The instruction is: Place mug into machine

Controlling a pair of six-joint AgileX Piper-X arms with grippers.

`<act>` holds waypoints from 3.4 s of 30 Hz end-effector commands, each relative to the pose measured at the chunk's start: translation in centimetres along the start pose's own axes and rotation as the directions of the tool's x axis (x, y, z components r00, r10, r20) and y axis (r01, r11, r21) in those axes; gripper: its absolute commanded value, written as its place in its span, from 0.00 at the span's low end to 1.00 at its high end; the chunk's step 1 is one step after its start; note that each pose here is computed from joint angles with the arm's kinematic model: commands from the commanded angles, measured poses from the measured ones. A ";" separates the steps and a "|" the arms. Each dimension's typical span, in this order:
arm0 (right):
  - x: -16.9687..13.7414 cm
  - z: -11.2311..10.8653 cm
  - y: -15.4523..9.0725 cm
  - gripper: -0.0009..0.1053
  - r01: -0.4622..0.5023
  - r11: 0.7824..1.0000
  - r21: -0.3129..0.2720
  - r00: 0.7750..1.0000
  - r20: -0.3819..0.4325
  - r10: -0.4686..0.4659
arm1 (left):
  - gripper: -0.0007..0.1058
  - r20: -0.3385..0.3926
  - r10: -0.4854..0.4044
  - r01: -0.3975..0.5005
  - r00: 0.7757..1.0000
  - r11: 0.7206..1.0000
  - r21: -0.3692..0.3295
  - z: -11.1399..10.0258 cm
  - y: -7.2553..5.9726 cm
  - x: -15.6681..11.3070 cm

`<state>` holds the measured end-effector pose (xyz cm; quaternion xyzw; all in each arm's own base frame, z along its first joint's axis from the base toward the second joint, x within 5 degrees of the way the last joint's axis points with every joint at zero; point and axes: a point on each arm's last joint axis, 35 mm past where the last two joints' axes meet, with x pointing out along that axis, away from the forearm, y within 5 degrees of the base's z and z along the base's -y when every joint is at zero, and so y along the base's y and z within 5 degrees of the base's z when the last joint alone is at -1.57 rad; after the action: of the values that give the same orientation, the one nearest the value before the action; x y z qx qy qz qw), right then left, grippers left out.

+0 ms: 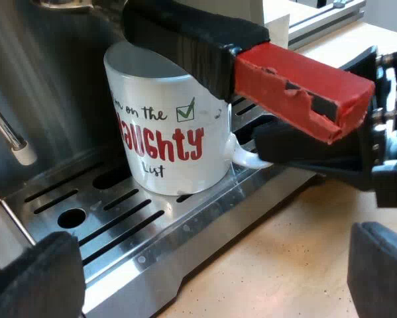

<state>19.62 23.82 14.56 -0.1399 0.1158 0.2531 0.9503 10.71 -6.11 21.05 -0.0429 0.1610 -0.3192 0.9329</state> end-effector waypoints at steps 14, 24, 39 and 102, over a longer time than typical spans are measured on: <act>5.8 2.1 1.1 0.30 0.023 1.000 0.008 0.998 0.062 -0.023 | 0.77 0.016 -0.005 0.005 1.000 1.000 0.000 0.2 -0.1 0.0; 5.5 2.7 1.2 0.30 0.025 1.000 -0.005 0.999 0.046 -0.025 | 0.77 0.016 -0.005 0.005 1.000 1.000 0.000 0.2 -0.1 0.0; -2.5 3.9 0.2 0.30 -0.032 0.995 -0.092 0.995 -0.096 0.023 | 0.77 0.081 -0.006 0.005 0.997 1.000 0.014 1.8 -0.6 -1.4; 1.2 16.6 0.1 0.01 0.333 0.943 -0.020 0.942 0.055 -0.331 | 0.77 0.247 -0.042 0.028 0.968 0.998 0.059 9.2 -3.8 -11.5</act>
<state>20.47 31.27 29.72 -0.1668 0.0639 0.1664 0.9697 3.19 -2.43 33.31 -0.0576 0.0410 -0.3302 0.9413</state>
